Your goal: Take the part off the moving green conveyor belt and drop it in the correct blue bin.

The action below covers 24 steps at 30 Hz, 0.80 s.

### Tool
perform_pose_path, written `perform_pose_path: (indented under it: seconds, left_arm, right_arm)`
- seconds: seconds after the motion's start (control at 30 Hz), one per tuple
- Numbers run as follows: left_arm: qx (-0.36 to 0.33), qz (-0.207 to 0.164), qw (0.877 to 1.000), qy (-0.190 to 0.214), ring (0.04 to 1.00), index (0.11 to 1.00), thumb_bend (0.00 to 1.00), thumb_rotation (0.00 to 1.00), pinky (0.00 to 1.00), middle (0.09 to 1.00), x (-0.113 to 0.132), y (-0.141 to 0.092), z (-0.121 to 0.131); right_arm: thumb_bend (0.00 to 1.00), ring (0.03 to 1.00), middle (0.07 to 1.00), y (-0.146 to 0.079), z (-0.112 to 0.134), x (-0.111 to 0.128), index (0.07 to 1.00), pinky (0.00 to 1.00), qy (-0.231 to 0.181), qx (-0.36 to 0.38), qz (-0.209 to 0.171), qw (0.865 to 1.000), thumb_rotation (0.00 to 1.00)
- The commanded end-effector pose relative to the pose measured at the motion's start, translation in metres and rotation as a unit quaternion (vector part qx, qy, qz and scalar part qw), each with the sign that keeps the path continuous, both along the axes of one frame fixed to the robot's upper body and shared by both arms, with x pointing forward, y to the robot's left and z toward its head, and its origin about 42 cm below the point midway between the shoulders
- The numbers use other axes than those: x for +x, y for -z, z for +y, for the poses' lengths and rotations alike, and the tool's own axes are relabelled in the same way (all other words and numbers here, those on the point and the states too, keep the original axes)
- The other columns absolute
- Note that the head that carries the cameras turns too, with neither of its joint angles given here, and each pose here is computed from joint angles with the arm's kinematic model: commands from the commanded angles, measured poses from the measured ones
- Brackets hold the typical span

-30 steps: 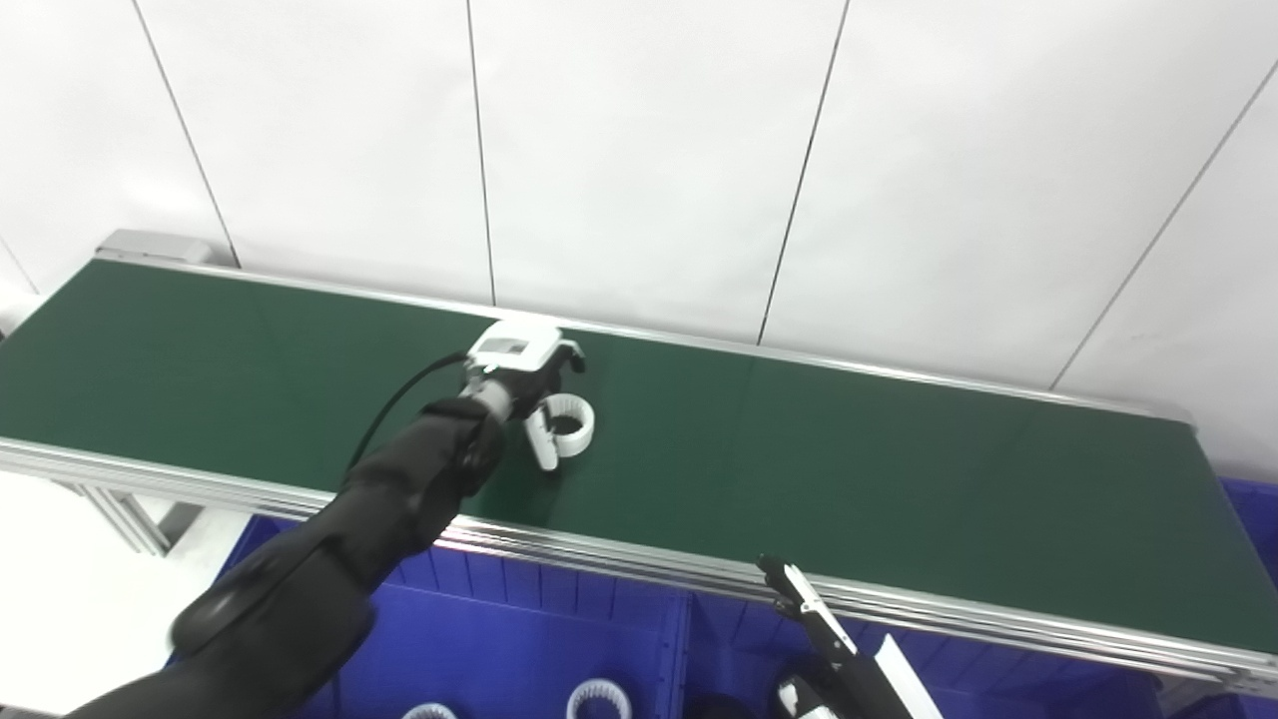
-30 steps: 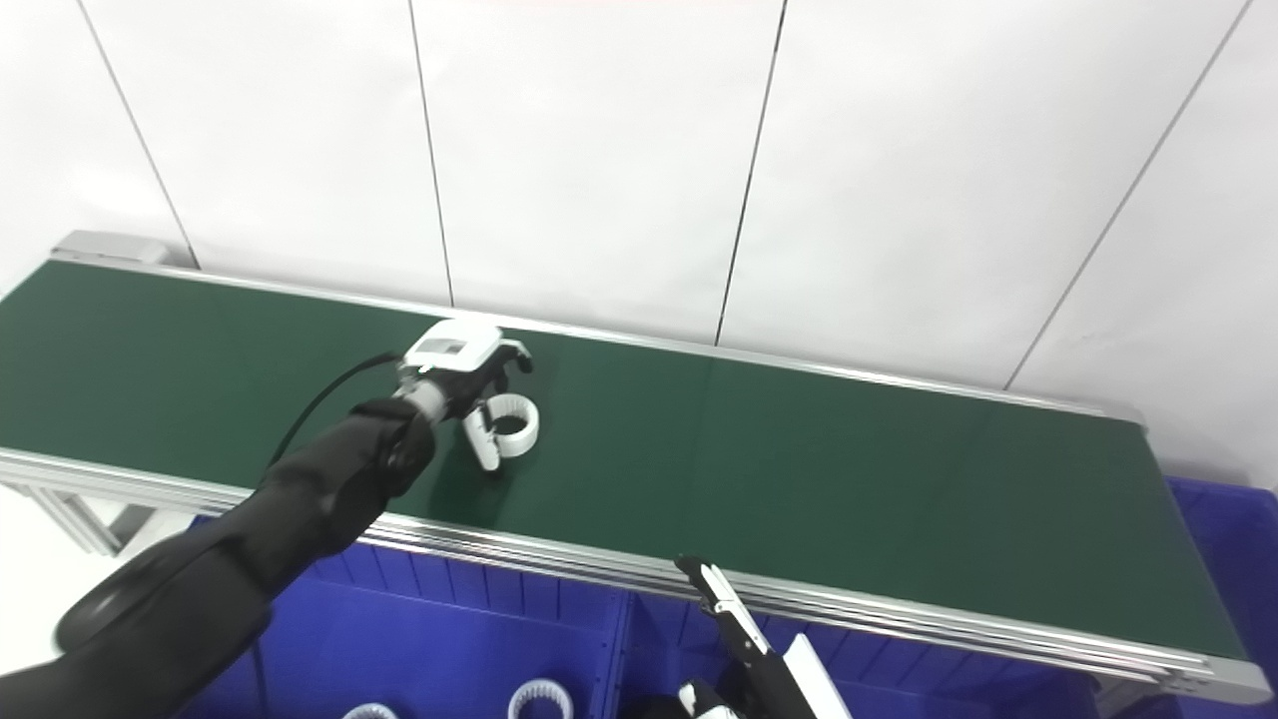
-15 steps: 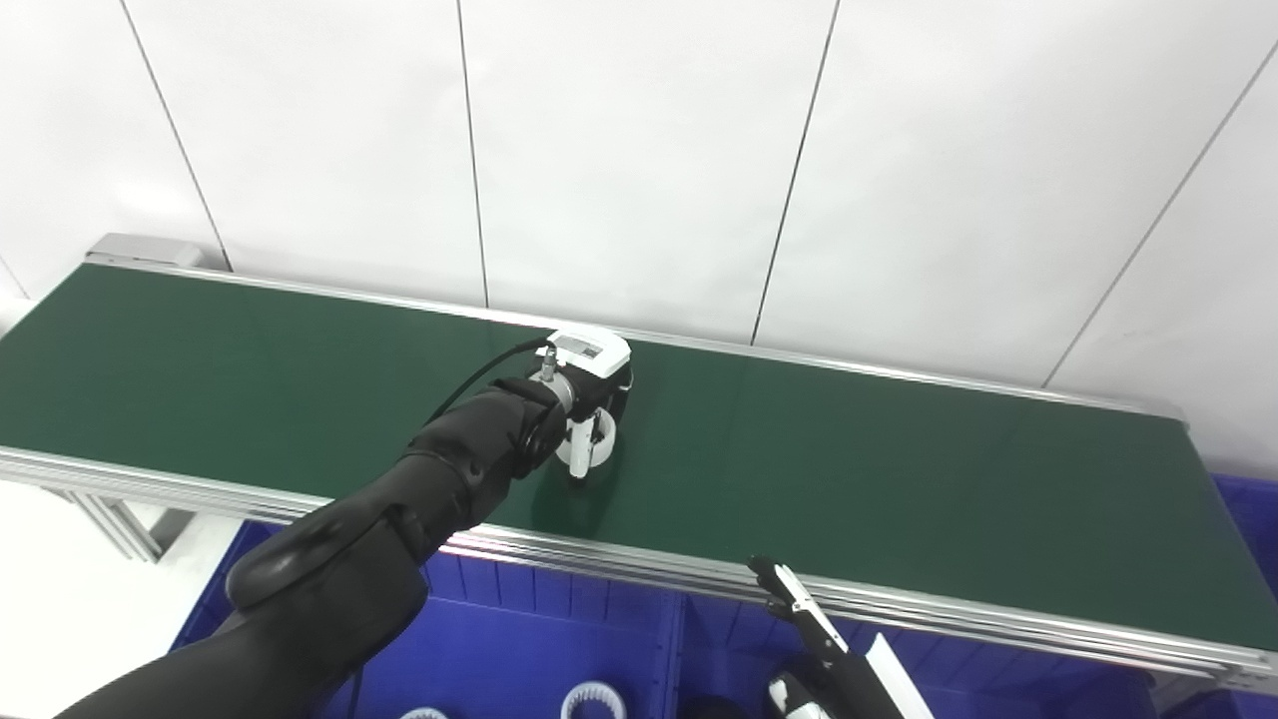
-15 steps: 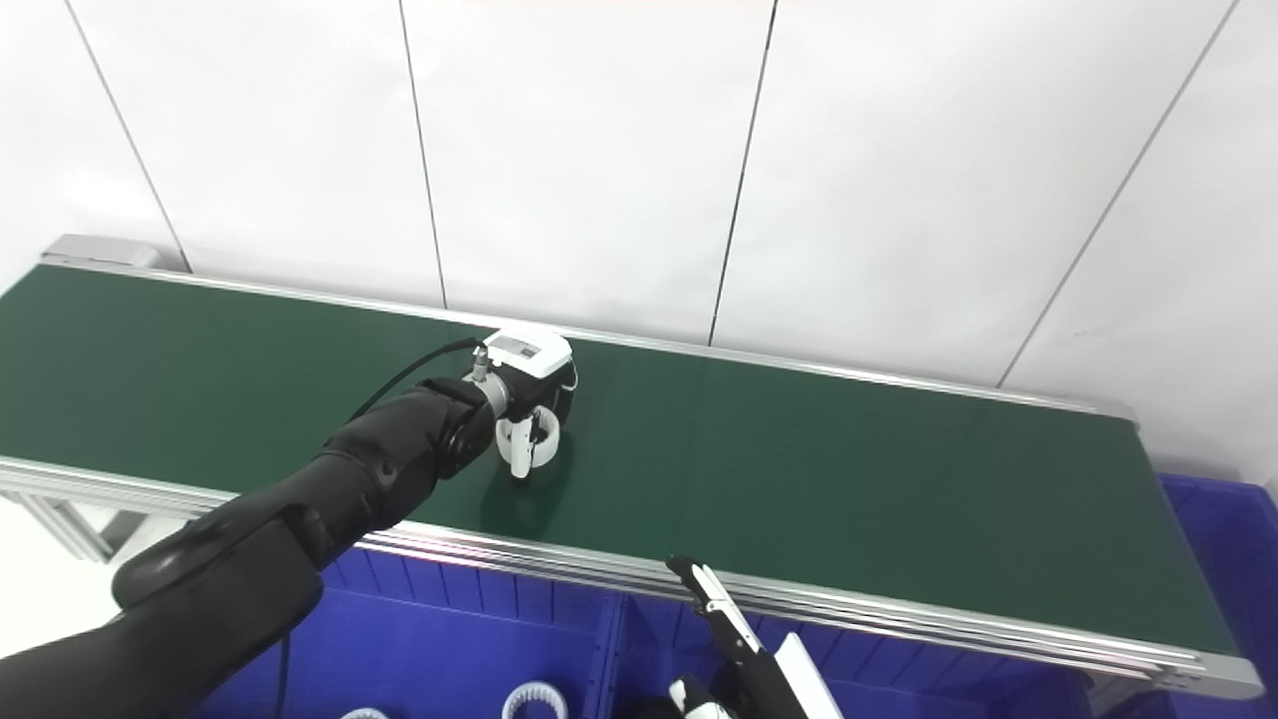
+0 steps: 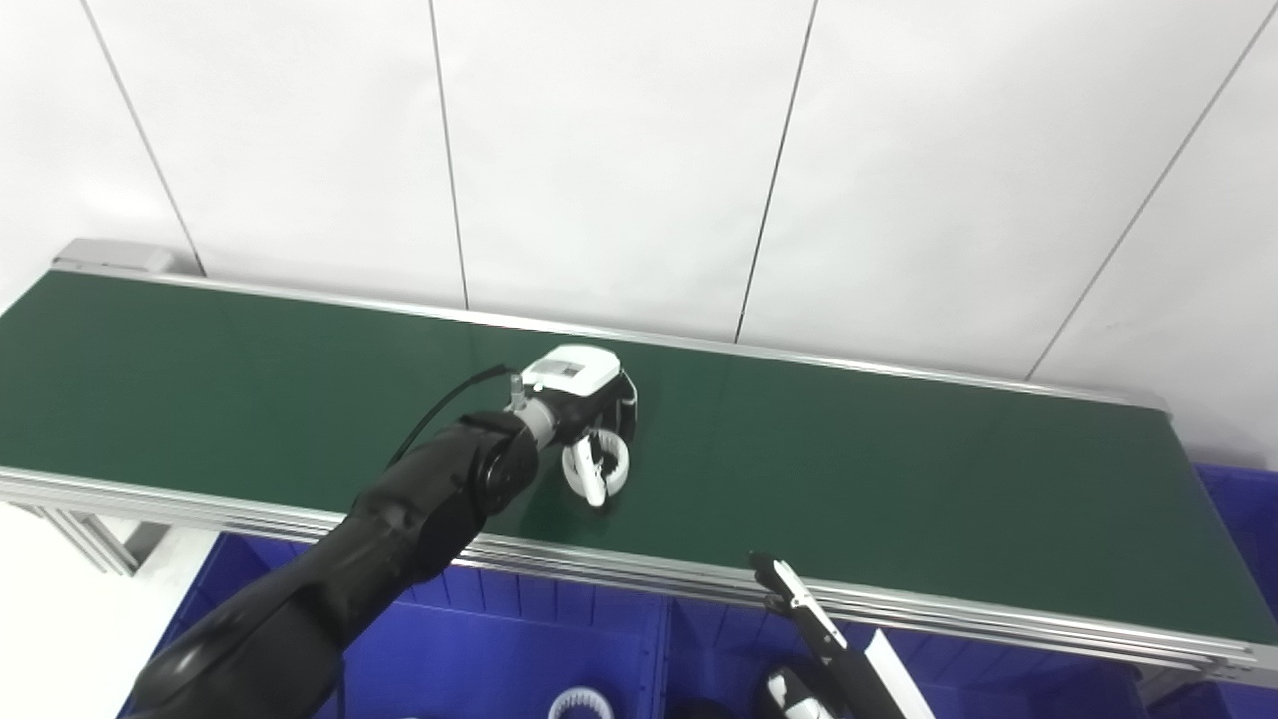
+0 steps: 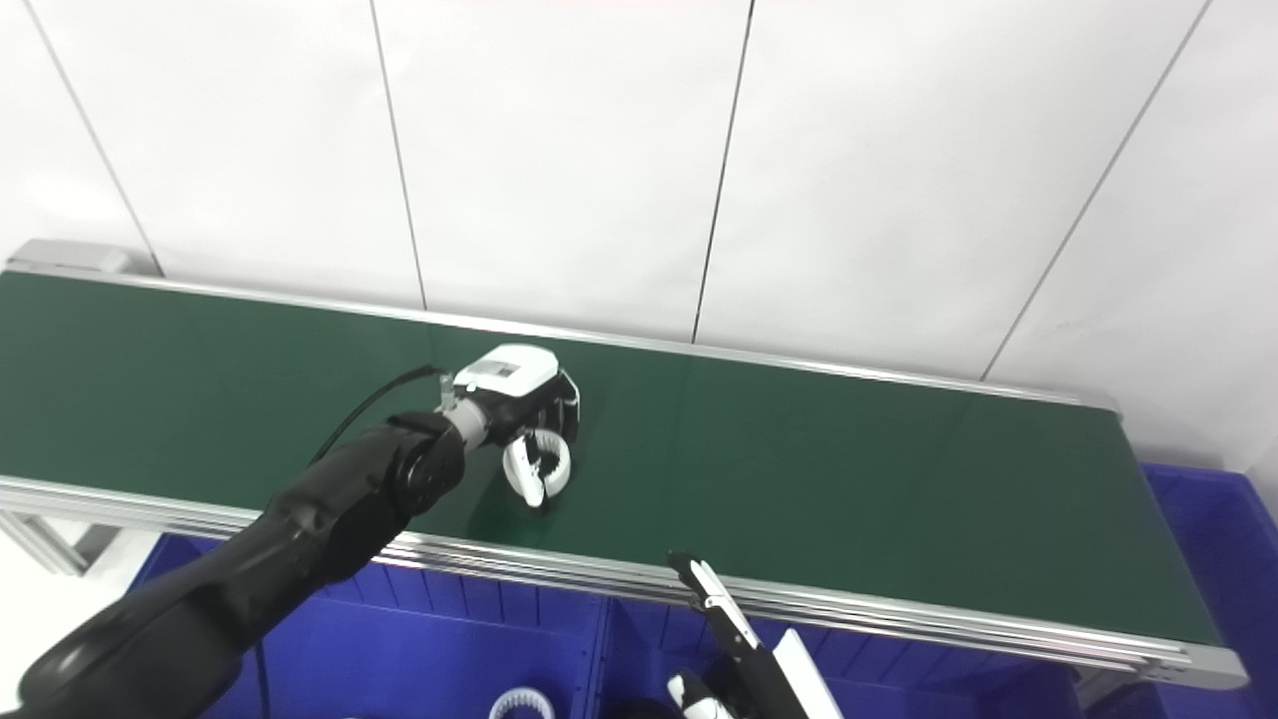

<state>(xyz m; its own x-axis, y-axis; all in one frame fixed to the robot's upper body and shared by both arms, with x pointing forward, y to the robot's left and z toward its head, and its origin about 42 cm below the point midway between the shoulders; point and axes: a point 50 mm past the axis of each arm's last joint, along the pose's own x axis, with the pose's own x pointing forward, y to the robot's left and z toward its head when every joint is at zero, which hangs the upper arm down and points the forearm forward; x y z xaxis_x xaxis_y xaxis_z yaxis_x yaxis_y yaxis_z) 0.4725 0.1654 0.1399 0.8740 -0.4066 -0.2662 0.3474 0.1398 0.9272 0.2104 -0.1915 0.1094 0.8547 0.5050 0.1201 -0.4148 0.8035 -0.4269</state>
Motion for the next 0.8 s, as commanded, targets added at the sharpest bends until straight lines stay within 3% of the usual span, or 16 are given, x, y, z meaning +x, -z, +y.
perform_pose_path:
  seconds: [0.0,0.1,0.23,0.4,0.63,0.77]
  left_arm:
    - [-0.018,-0.039,0.999,-0.004,0.290,0.497,0.52,0.00,0.20,0.413,0.010,-0.040,0.005]
    - [-0.034,-0.050,0.998,-0.001,0.258,0.500,0.52,0.00,0.17,0.398,0.003,-0.061,0.007]
    - [-0.062,-0.067,0.996,0.007,0.199,0.483,0.52,0.00,0.13,0.468,-0.010,-0.087,0.016]
    - [-0.101,-0.086,0.991,0.010,0.210,0.481,0.52,0.00,0.14,0.472,-0.030,-0.109,0.035]
    - [-0.155,-0.079,0.985,0.006,0.186,0.481,0.52,0.00,0.12,0.471,-0.065,-0.114,0.056]
    - [-0.170,-0.067,0.983,0.022,0.212,0.482,0.52,0.00,0.14,0.472,-0.086,-0.109,0.062]
  right_arm:
    - [0.41,0.963,0.989,-0.013,0.001,0.005,0.970,0.91,-0.002,0.012,-0.017,1.000,1.00]
    - [0.41,0.967,0.991,-0.012,0.001,0.006,0.971,0.92,-0.002,0.012,-0.016,1.000,1.00]
    - [0.41,0.966,0.990,-0.012,0.001,0.009,0.969,0.91,-0.002,0.010,-0.019,1.000,1.00]
    - [0.41,0.965,0.990,-0.014,0.003,0.015,0.967,0.91,-0.003,0.010,-0.022,1.000,1.00]
    - [0.42,0.966,0.989,-0.015,0.007,0.027,0.967,0.92,0.001,0.009,-0.018,1.000,1.00]
    - [0.43,0.963,0.991,-0.028,0.011,0.039,0.970,0.91,0.005,-0.002,-0.020,1.000,1.00]
